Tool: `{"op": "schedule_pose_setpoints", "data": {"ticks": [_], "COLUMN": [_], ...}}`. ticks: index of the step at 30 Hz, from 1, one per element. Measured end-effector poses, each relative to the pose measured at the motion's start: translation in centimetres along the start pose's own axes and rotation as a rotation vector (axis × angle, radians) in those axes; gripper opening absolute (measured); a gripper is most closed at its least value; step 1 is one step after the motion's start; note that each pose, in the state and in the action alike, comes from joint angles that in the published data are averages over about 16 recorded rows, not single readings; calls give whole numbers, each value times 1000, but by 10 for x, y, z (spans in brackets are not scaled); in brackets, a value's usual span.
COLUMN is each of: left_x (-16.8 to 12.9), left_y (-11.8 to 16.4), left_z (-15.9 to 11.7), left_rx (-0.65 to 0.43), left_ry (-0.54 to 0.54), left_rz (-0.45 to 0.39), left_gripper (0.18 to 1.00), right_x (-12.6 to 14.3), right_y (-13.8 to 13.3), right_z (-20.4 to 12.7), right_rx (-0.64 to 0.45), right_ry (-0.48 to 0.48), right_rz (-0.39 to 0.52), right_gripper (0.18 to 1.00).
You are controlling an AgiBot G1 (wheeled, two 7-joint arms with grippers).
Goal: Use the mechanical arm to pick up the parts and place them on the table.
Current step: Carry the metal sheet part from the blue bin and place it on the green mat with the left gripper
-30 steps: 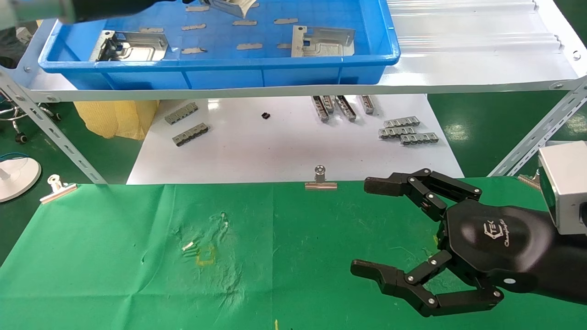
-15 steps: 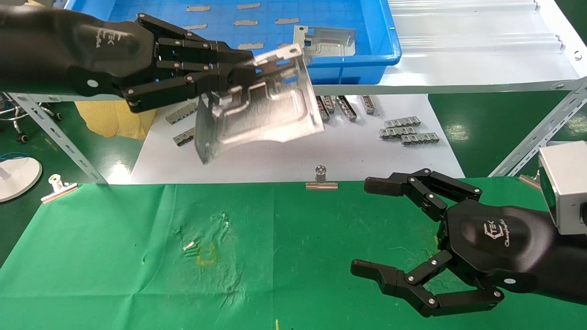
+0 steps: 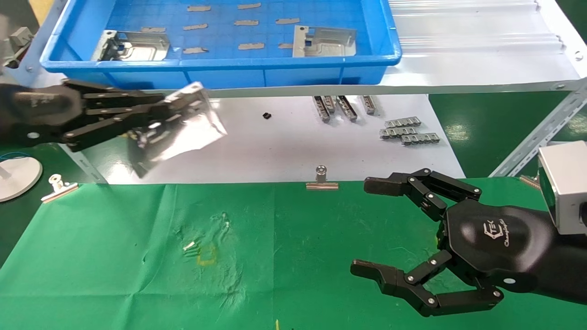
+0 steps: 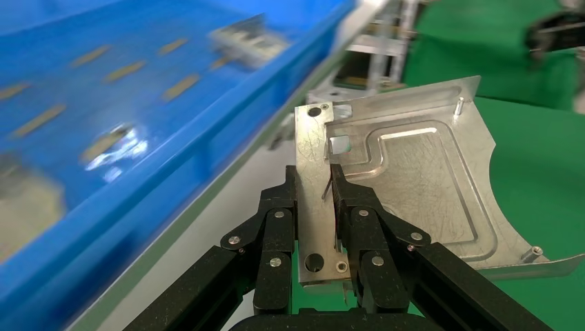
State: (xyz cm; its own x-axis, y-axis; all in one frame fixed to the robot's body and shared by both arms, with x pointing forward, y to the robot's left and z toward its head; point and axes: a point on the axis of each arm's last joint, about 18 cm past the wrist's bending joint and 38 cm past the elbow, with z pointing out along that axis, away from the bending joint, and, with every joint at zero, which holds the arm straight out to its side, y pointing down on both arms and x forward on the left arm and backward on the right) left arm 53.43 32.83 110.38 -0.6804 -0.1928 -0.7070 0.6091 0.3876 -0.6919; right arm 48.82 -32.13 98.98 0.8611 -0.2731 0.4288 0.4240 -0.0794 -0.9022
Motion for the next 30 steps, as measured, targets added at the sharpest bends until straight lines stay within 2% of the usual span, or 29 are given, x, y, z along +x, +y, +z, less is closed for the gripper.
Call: {"op": "schedule_pose_setpoints", "data": {"ticks": [8,23,30], "left_x": [12,40,40], "left_y": [23,81,105], "left_z": [5,61,90], "left_rx": [-45,-148,-164], "left_ry": [44,262,316], "left_rz": [65,387,484], "left_gripper": [269,269,269], "right_x": [0,0,0], "right_y": [0,0,0], "right_z": [0,0,0], "right_rx": [0,0,0], "right_ry": [0,0,0], "right_rz": [0,0,0], "right_gripper": [1000,1000,1000]}}
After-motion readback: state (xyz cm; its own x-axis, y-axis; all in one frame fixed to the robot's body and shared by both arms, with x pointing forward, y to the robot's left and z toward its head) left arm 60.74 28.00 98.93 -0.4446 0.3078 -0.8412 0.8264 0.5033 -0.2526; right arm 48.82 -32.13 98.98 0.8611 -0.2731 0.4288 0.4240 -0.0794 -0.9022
